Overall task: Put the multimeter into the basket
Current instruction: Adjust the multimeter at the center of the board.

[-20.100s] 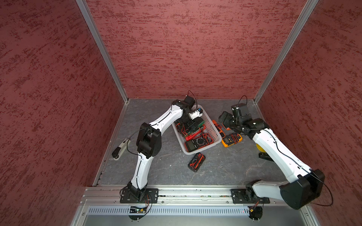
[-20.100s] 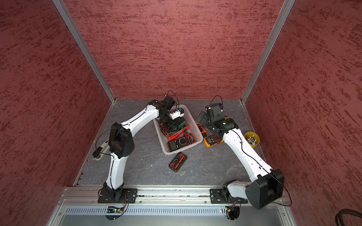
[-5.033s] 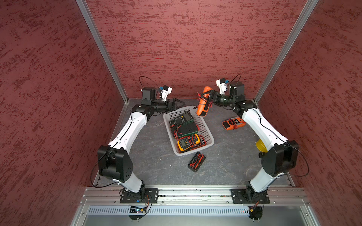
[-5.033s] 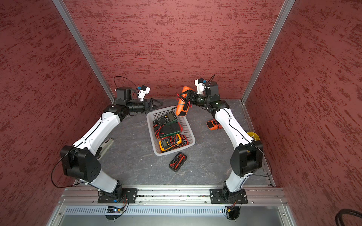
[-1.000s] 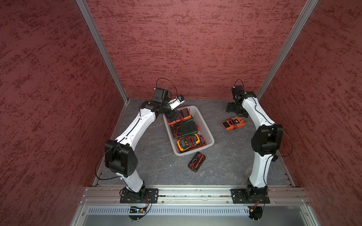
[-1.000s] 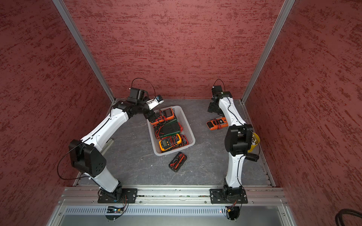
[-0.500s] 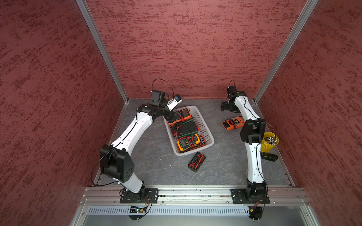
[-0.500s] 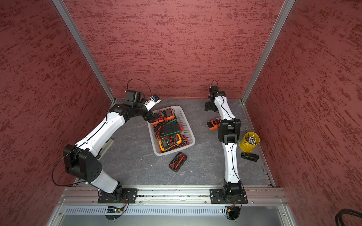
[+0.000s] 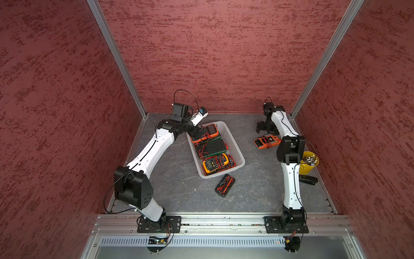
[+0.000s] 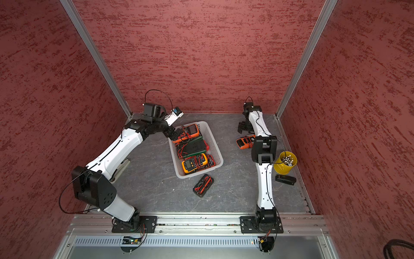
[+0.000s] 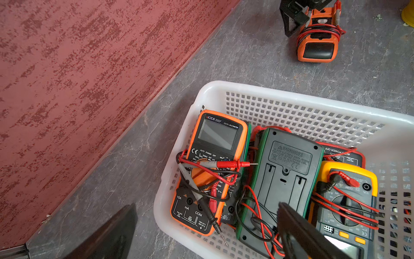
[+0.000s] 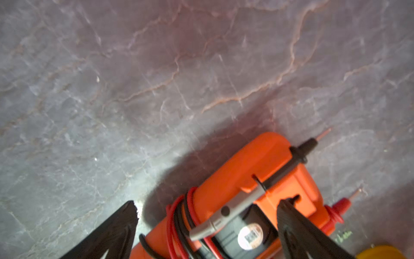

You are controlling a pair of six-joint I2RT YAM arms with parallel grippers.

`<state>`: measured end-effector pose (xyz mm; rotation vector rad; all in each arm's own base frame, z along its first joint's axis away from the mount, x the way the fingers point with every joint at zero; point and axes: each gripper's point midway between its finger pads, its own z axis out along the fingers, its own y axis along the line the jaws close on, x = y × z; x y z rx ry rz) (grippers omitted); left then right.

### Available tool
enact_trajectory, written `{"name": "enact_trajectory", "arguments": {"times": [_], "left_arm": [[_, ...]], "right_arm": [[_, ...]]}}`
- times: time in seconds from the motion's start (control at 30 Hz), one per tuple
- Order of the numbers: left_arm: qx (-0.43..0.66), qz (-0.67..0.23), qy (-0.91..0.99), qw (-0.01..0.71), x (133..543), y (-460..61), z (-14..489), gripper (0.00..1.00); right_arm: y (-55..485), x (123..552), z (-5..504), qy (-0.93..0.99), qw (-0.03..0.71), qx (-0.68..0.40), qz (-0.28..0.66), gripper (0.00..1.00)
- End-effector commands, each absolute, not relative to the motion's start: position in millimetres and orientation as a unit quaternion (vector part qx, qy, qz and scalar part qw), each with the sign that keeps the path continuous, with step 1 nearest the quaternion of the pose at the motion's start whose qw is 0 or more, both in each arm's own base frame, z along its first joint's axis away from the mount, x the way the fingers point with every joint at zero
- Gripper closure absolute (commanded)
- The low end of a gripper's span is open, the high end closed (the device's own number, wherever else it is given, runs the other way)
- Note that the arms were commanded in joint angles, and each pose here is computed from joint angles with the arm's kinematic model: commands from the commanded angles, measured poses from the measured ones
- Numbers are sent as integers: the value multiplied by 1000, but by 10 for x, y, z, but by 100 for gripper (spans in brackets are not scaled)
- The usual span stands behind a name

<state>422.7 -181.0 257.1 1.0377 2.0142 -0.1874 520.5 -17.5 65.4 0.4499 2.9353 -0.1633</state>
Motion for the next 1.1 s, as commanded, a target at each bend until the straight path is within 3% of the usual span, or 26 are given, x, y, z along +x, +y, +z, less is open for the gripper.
{"name": "enact_trajectory", "arguments": {"times": [0.0, 0.27, 0.67, 0.87, 1.07], "left_arm": [[412, -87, 804, 419, 4262, -1862, 2545, 0], [417, -87, 806, 412, 4254, -1869, 2484, 0], [415, -79, 810, 407, 4235, -1851, 2415, 0], [415, -73, 810, 408, 4233, -1834, 2402, 0], [418, -79, 805, 413, 4275, -1868, 2435, 0]], "right_arm": [[-234, 5000, 875, 981, 69, 169, -69, 2], [-140, 4676, 937, 978, 41, 202, -40, 3], [288, 4247, 1118, 958, 54, 265, 97, 3], [228, 4042, 1117, 950, 67, 292, 85, 2], [77, 4266, 1204, 936, 104, 333, 54, 1]]}}
